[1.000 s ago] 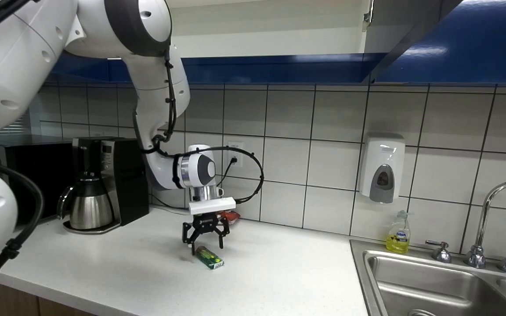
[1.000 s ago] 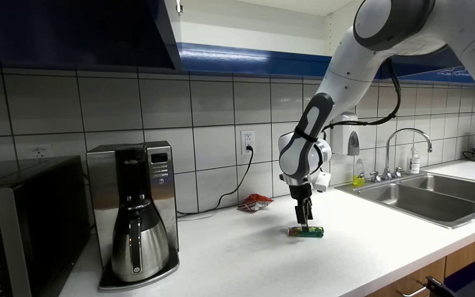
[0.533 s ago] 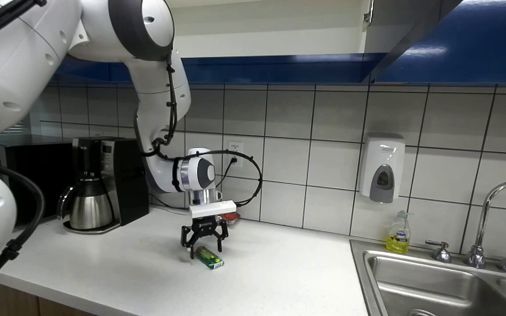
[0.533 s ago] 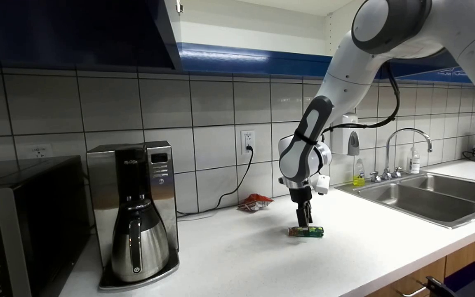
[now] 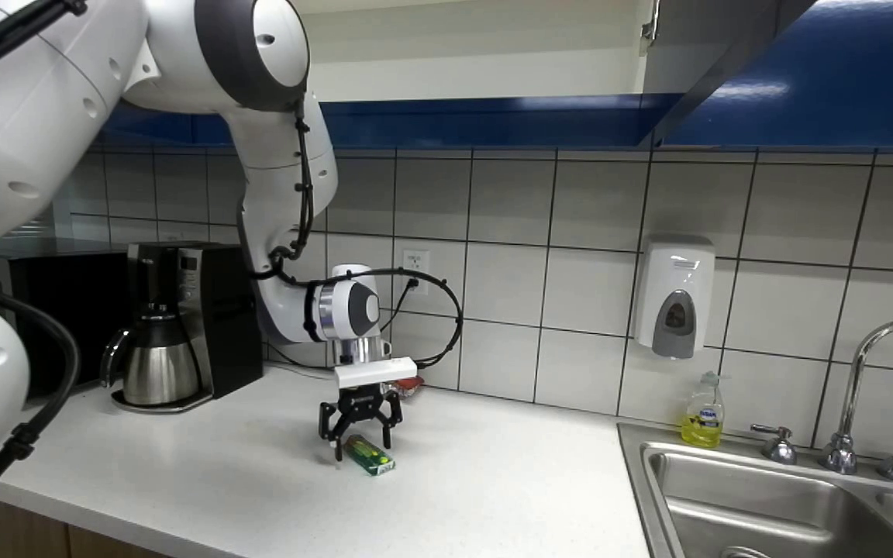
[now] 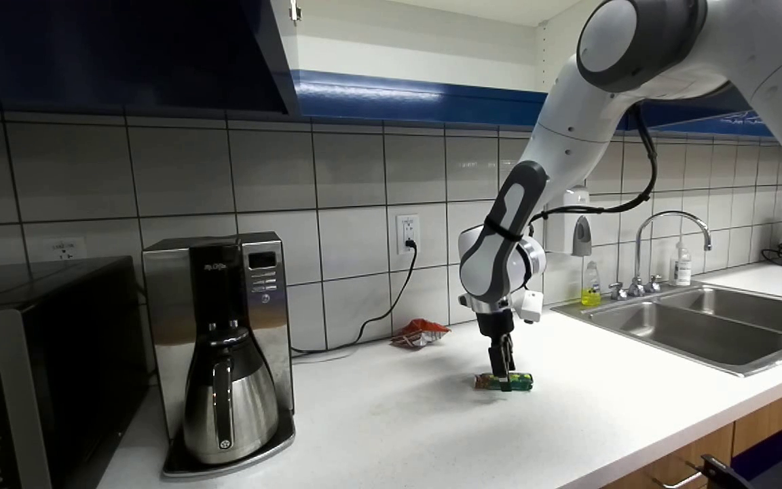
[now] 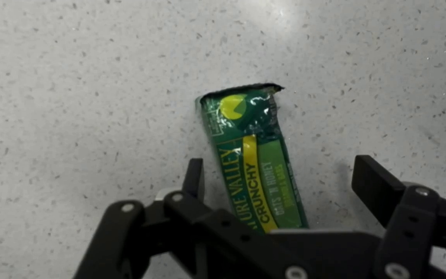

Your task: Put the green packet inside the open upper drawer.

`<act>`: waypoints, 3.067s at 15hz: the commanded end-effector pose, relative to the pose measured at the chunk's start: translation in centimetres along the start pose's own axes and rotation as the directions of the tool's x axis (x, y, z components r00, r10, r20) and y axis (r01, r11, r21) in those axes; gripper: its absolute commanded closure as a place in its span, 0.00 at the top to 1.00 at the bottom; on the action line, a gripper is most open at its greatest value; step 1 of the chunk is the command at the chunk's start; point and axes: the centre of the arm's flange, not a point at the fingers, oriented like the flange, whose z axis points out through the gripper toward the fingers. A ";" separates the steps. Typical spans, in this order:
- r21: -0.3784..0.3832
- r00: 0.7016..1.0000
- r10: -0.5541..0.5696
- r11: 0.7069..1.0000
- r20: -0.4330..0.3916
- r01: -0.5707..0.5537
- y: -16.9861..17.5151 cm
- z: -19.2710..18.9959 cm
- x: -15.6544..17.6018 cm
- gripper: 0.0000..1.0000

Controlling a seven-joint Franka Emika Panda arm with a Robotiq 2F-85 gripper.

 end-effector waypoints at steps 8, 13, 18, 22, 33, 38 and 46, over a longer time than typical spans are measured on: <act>0.004 1.000 -0.026 1.000 -0.002 0.026 0.9 0.7 0.2 0.19; 0.005 1.000 -0.019 1.000 -0.002 0.019 1.0 0.8 0.2 0.16; -0.002 1.000 -0.004 1.000 0.000 0.004 0.8 0.0 0.2 0.16; -0.018 1.000 0.003 1.000 -0.008 -0.003 0.4 -1.6 -0.2 0.16; -0.080 0.999 0.024 0.996 -0.049 -0.028 -1.5 -7.2 -2.8 0.16; -0.070 0.997 0.055 0.996 -0.059 -0.059 -2.8 -8.3 -4.3 0.16; -0.011 0.913 0.381 0.922 -0.147 -0.387 -6.4 -10.4 -7.5 0.16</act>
